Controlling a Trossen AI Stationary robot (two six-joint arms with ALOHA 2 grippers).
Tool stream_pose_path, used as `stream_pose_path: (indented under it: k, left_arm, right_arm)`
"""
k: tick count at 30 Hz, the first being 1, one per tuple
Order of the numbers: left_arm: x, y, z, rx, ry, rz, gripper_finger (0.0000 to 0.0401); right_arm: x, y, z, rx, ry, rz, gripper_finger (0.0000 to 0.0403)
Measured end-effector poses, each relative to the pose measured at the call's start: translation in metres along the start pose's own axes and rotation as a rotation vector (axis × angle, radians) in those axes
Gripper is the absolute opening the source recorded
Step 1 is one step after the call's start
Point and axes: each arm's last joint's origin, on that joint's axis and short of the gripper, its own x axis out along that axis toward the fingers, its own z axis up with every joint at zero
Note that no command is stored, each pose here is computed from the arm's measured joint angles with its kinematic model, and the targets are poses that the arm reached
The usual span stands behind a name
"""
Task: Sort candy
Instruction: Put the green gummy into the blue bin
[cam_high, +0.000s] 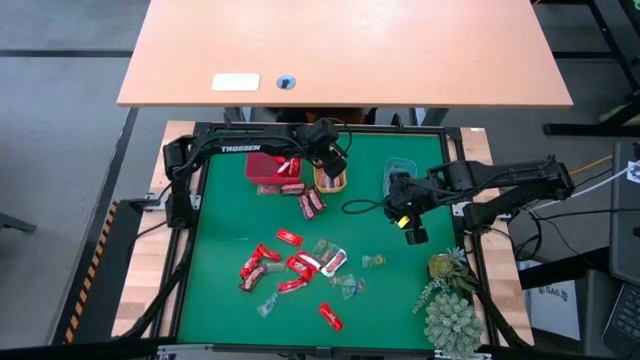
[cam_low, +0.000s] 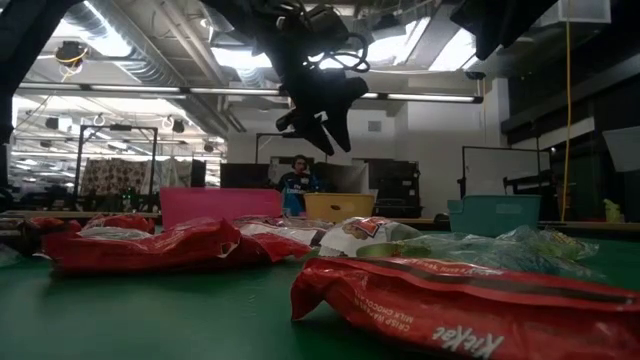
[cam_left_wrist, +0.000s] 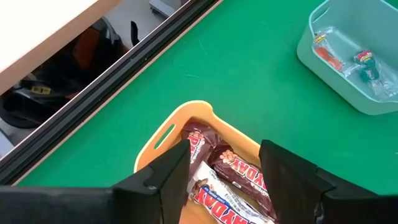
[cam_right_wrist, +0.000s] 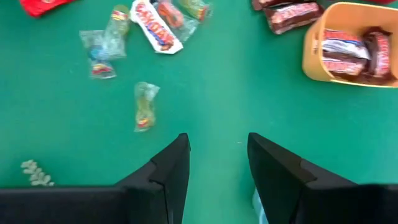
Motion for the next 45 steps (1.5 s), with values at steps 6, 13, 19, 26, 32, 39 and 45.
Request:
stream_pose_path:
  k: [6, 13, 19, 26, 32, 39, 45]
  left_arm:
    - [0.000, 0.000, 0.000, -0.001, 0.000, 0.000, 0.0189]
    - [0.000, 0.000, 0.000, -0.001, -0.001, 0.000, 0.0189]
    - [0.000, -0.001, 0.000, 0.001, -0.001, -0.002, 0.0189]
    - [0.000, -0.001, 0.000, 0.001, -0.001, -0.002, 0.0189]
    - [0.000, -0.001, 0.000, 0.001, -0.001, -0.002, 0.0189]
    - [0.000, -0.001, 0.000, 0.001, -0.001, -0.002, 0.0189]
    - [0.000, -0.001, 0.000, 0.001, 0.000, -0.002, 0.0189]
  right_arm:
    - [0.024, 0.003, -0.009, 0.024, 0.039, 0.059, 0.0163]
    - [0.061, 0.008, -0.022, 0.135, 0.031, 0.214, 0.0163]
    - [0.090, 0.012, -0.032, 0.233, -0.018, 0.307, 0.0163]
    - [0.116, 0.014, -0.049, 0.287, -0.023, 0.334, 0.0163]
    - [0.131, 0.015, -0.058, 0.304, -0.072, 0.338, 0.0163]
    - [0.140, 0.020, -0.058, 0.266, -0.185, 0.336, 0.0163]
    - [0.151, 0.037, -0.056, 0.175, -0.188, 0.283, 0.0163]
